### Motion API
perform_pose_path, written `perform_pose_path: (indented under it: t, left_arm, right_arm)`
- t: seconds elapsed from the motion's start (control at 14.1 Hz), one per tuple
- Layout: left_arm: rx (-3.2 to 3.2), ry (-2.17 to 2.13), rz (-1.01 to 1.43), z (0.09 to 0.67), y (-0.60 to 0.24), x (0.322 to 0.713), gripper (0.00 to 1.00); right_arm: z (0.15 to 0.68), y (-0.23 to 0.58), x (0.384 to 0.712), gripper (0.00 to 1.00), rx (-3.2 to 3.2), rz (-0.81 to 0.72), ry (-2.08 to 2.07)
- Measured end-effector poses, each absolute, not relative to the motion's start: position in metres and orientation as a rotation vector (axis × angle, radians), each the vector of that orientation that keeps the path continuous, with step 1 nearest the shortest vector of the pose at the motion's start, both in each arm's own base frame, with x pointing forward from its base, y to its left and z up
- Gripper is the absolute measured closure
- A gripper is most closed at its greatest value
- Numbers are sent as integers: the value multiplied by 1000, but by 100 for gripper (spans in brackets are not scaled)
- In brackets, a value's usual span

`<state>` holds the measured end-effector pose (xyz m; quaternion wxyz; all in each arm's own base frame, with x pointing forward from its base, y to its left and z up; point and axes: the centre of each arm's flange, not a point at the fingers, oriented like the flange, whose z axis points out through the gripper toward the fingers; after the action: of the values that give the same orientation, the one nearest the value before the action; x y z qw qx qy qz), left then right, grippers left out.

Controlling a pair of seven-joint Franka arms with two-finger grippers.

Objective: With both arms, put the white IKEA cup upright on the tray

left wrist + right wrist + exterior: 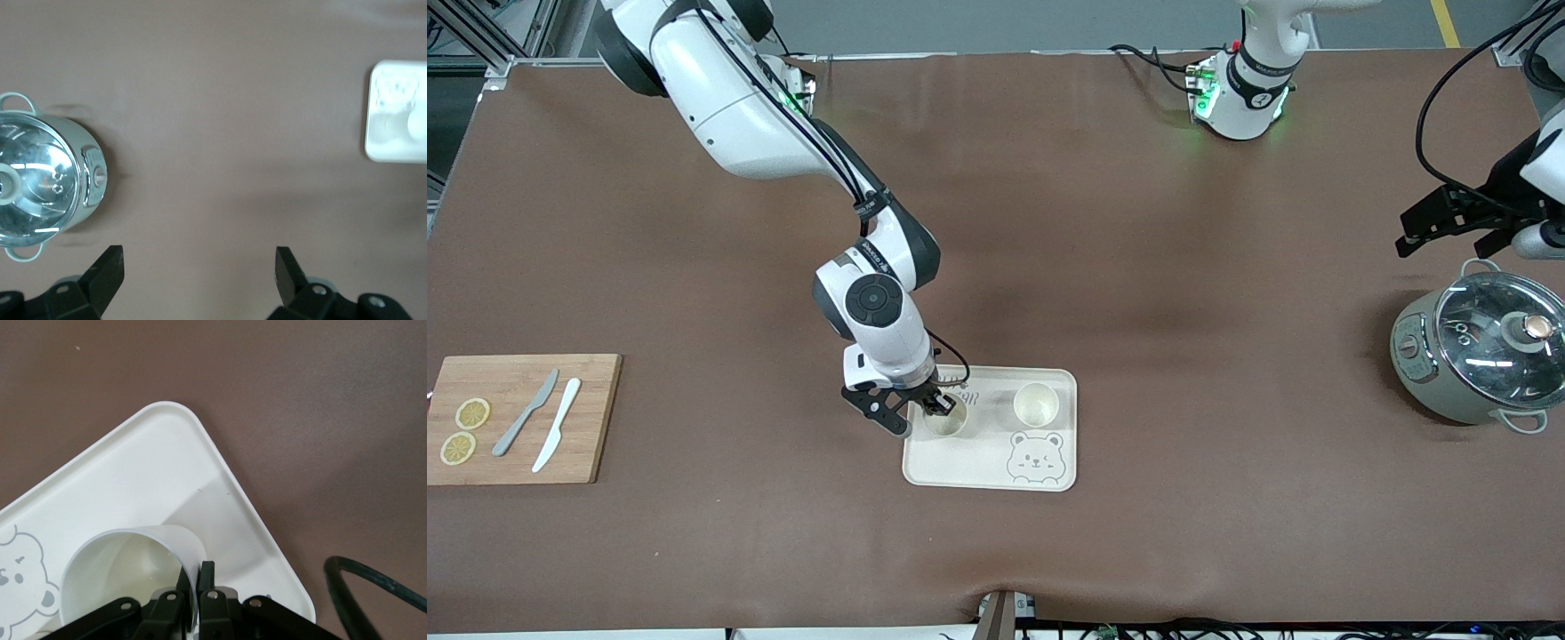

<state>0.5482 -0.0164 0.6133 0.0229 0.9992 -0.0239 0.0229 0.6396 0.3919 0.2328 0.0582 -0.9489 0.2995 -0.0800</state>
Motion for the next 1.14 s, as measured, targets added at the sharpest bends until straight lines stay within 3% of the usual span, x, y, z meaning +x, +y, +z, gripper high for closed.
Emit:
perform_pose_path:
  t: [0.64, 1.14]
  left_arm:
    - [3160, -245, -45, 600, -13, 543, 0]
    - [3160, -242, -68, 592, -12, 547, 0]
  right_arm:
    - [236, 391, 644, 1, -2857, -265, 909]
    - [287, 387, 651, 0, -2888, -268, 926]
